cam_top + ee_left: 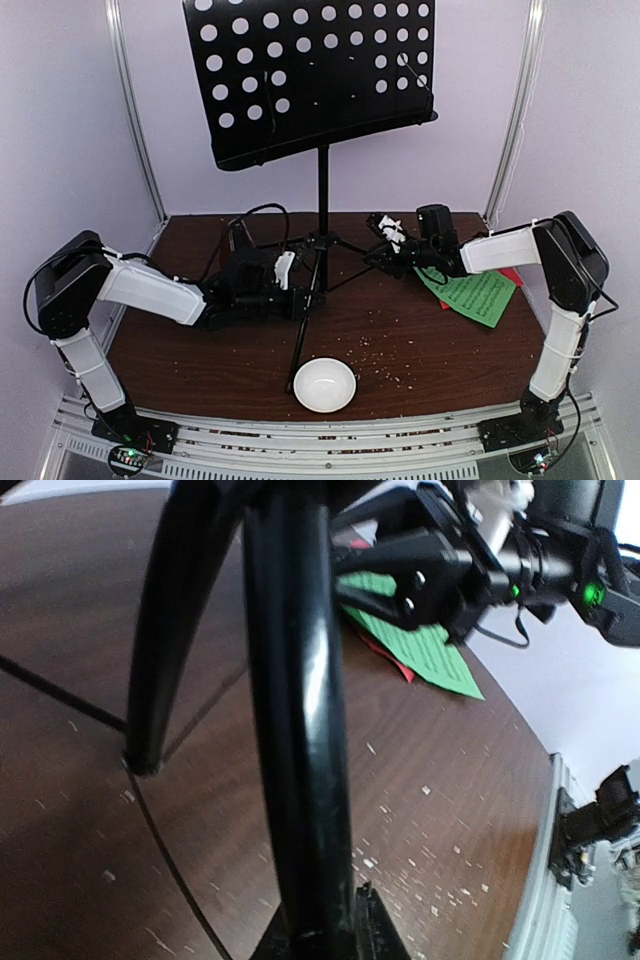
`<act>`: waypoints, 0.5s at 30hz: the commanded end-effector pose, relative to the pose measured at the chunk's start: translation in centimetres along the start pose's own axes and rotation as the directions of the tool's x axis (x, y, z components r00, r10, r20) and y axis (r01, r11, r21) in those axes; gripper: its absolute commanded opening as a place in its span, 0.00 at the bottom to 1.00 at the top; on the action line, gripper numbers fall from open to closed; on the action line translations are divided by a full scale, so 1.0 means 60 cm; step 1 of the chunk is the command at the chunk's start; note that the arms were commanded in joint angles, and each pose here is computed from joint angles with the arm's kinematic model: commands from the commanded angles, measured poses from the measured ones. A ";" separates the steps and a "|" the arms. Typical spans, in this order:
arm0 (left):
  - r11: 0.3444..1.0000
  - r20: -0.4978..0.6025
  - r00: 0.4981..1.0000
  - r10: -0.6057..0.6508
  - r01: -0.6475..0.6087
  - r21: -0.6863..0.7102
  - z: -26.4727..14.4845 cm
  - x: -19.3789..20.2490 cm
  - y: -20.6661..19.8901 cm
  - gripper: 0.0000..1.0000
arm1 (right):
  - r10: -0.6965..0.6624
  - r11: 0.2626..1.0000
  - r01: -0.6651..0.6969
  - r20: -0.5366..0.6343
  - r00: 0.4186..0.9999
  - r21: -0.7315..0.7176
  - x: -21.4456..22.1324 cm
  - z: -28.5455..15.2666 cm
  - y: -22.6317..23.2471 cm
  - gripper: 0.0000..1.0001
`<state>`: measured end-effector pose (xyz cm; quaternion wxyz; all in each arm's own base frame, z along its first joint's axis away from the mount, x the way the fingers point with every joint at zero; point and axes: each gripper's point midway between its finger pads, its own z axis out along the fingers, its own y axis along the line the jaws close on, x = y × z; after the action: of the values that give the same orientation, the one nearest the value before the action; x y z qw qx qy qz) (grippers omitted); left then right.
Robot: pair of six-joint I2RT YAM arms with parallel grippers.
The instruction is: Pack up the instrument practice props
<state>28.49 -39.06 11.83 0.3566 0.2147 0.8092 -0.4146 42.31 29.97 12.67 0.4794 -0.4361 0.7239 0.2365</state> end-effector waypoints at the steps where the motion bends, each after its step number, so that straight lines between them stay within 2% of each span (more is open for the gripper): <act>1: 0.983 0.023 0.989 0.148 -0.145 -0.113 0.012 -0.008 0.044 0.03 | 0.026 0.999 -0.028 -0.051 0.998 -0.024 0.018 0.001 0.029 0.14; 3: 0.976 0.040 0.984 0.175 -0.169 -0.135 0.008 -0.020 0.045 0.00 | 0.010 1.000 -0.010 -0.027 1.000 -0.013 0.008 -0.007 0.036 0.04; 5: 0.968 0.057 0.977 0.204 -0.193 -0.158 0.002 -0.033 0.044 0.00 | -0.006 1.000 0.006 0.010 1.000 0.002 -0.006 -0.018 0.043 0.01; 15: 0.936 0.164 0.933 0.321 -0.287 -0.203 -0.033 -0.117 0.011 0.00 | -0.009 0.999 0.001 0.183 0.983 0.042 -0.090 -0.073 0.083 0.00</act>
<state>30.23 -38.05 13.21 0.4246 0.2482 0.7993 -0.3452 38.60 29.09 14.11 0.5083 -0.4195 0.7232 0.2063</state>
